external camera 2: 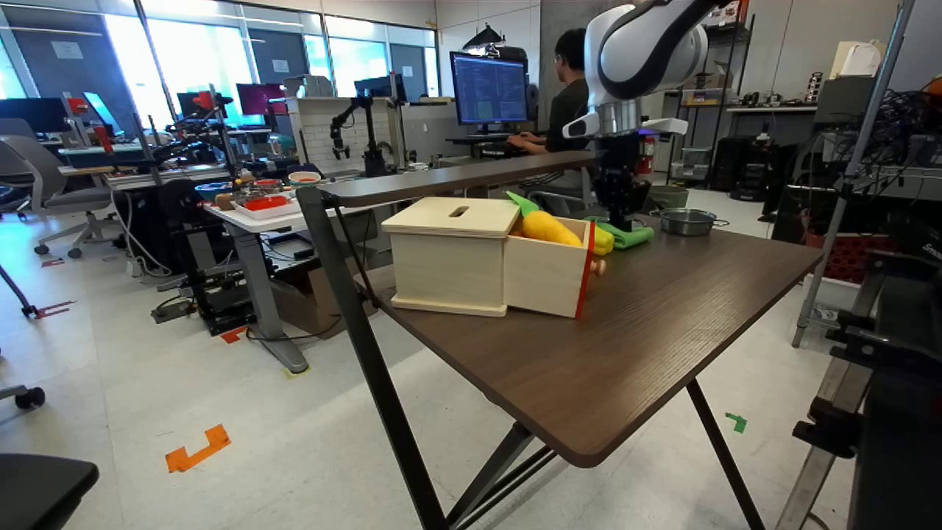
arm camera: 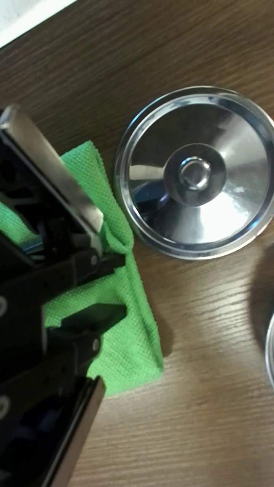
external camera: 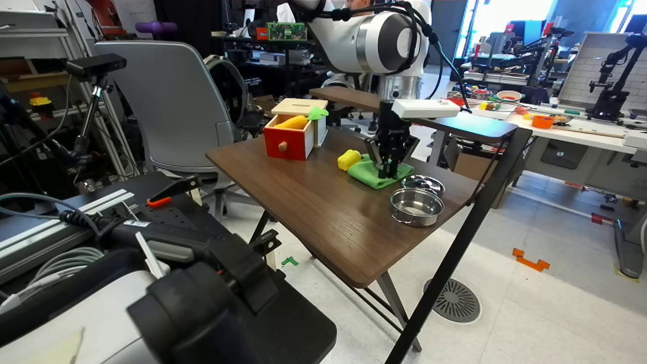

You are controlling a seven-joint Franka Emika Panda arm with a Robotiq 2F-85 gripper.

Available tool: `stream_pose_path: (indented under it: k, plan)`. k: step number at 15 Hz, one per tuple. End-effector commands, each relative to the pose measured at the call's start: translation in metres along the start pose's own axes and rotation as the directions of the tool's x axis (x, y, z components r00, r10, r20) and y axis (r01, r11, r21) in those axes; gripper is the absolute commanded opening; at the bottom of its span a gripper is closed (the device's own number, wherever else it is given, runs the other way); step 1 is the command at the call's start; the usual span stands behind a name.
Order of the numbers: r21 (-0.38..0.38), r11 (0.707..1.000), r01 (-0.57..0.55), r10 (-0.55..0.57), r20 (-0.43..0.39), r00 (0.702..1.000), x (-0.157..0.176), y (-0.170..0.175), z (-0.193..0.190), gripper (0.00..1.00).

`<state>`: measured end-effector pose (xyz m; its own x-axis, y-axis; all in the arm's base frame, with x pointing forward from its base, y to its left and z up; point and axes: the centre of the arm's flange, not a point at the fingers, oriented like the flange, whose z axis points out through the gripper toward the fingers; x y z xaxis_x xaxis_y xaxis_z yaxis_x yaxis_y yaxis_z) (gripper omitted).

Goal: Unfold the green cloth once

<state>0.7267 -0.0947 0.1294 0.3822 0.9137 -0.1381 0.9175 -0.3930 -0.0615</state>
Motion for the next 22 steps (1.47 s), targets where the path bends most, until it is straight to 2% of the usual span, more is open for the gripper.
stream_pose_path:
  k: [1,9,12,17,22]
  plan:
    - [0.017,1.0,0.02,-0.02,0.008,1.0,0.001,0.011,0.002,0.01]
    - [0.024,1.0,0.018,-0.018,0.018,1.0,0.0,0.006,-0.005,0.01]
    - [0.019,0.999,0.029,-0.029,0.0,1.0,0.0,-0.001,-0.024,0.01]
    - [0.003,0.997,0.073,-0.073,-0.028,0.997,0.014,-0.024,-0.076,0.01]
    - [0.116,0.976,0.185,-0.183,-0.023,0.983,0.036,-0.064,-0.106,0.01]
